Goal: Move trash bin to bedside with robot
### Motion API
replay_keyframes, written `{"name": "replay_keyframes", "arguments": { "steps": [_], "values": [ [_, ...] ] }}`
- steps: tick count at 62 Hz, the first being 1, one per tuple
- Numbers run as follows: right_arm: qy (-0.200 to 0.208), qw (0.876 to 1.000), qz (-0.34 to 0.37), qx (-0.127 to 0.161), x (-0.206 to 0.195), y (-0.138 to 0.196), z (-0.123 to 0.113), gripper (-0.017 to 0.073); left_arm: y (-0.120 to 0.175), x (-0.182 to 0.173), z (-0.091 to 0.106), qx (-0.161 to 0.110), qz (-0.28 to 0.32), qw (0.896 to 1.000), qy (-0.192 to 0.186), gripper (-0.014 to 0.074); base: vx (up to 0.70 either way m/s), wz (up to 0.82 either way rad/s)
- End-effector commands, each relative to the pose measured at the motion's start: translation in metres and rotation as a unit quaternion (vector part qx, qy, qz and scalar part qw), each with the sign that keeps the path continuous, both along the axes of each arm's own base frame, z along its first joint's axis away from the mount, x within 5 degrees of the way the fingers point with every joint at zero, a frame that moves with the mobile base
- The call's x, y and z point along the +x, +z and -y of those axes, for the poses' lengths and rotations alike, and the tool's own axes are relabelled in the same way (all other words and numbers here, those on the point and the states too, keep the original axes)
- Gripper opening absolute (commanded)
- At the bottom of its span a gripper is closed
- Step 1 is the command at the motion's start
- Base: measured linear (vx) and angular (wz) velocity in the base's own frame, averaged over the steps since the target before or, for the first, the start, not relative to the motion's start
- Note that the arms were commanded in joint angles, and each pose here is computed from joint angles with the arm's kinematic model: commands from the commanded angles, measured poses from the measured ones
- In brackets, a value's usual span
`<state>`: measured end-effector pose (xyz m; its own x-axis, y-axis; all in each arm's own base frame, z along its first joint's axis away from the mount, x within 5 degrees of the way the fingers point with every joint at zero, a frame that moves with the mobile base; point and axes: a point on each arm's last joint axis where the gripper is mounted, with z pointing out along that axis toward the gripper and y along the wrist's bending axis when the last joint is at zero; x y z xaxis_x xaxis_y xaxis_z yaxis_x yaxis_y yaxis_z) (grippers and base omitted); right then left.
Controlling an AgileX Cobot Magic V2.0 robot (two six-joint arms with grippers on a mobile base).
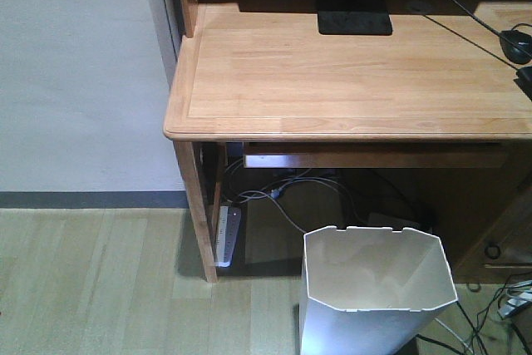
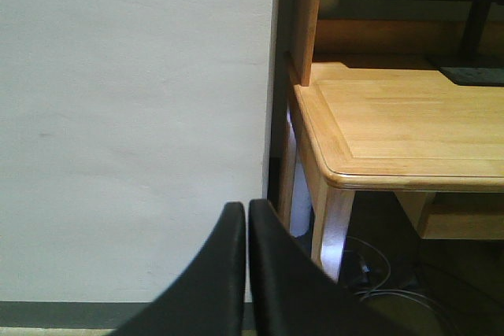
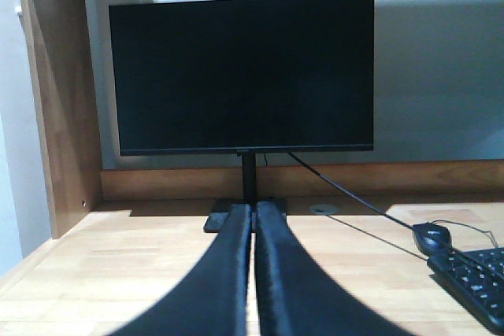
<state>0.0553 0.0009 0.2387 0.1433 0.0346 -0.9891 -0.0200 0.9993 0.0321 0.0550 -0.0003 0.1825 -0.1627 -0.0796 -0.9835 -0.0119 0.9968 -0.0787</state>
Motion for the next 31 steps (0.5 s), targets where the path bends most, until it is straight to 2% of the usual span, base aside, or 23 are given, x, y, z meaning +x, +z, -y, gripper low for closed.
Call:
{"name": "replay_keyframes", "arguments": {
  "steps": [1,8,15,31],
  "values": [
    [0.000,1.000,0.005,-0.008,0.007,0.033,0.000,-0.0010,-0.003,0.001,0.000,-0.006,0.026,1.000,0.000,-0.0006,0.00,0.00],
    [-0.002,0.999,-0.039,-0.008,0.023,0.050,0.000,-0.0010,-0.003,0.001,0.000,-0.006,0.026,1.000,0.000,-0.0006,0.00,0.00],
    [-0.001,0.997,-0.079,0.005,0.041,0.058,0.000,-0.0010,-0.003,0.001,0.000,-0.006,0.026,1.000,0.000,-0.0006,0.00,0.00],
    [-0.001,0.990,-0.140,0.002,0.064,0.047,-0.001,-0.0010,-0.003,0.001,0.000,-0.006,0.026,1.000,0.000,-0.0006,0.00,0.00]
  ]
}}
